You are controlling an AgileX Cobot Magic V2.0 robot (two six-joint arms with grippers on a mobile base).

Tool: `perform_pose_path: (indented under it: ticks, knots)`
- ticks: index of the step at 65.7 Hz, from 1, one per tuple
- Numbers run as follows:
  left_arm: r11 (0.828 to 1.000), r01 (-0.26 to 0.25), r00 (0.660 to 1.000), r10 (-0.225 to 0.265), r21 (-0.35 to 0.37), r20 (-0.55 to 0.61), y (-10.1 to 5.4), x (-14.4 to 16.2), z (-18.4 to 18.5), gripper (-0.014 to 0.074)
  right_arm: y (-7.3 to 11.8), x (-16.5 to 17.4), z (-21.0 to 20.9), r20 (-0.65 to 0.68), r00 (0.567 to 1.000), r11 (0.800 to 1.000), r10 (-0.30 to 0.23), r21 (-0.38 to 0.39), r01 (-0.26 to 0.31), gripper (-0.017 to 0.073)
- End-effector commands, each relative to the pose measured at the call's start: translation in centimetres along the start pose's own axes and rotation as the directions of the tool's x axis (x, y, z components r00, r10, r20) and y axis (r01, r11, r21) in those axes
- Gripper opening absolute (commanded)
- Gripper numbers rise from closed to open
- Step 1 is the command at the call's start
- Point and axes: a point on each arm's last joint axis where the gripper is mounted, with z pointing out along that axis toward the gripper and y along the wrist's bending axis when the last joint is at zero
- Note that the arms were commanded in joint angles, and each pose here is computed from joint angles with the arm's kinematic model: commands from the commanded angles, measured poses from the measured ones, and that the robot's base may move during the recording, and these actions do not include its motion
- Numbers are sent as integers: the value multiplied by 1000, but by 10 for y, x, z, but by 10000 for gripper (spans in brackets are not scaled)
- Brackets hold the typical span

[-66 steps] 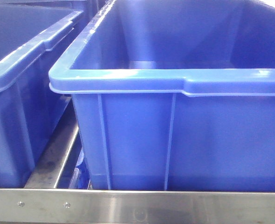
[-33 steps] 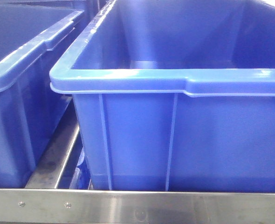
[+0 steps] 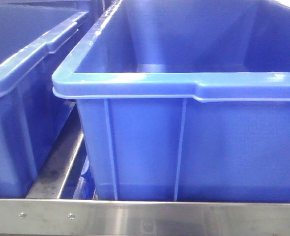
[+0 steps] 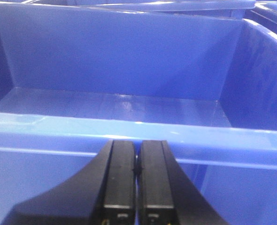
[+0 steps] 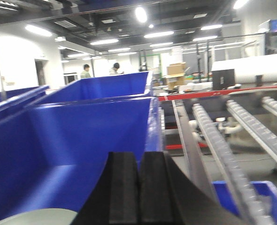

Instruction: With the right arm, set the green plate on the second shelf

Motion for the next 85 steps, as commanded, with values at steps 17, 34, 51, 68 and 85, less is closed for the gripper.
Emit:
perform_pose_path:
  ticks: [17, 34, 51, 68, 85]
  knots:
    - [1000, 4, 998, -5, 12, 66, -1, 5, 0, 130, -1, -13, 1, 88, 987, 991, -136, 28, 134, 48]
    - [1000, 4, 998, -5, 12, 66, -1, 5, 0, 130, 0, -15, -2, 113, 984, 991, -136, 28, 134, 48]
    - [1000, 4, 998, -5, 12, 66, -1, 5, 0, 130, -1, -12, -1, 88, 988, 992, -123, 25, 121, 48]
    - [1000, 4, 998, -5, 12, 66, -1, 5, 0, 130, 0, -13, -1, 95, 991, 996, -90, 22, 88, 48]
    - [1000, 4, 998, -5, 12, 66, -1, 5, 0, 130, 0, -13, -1, 95, 993, 997, -74, 20, 72, 48]
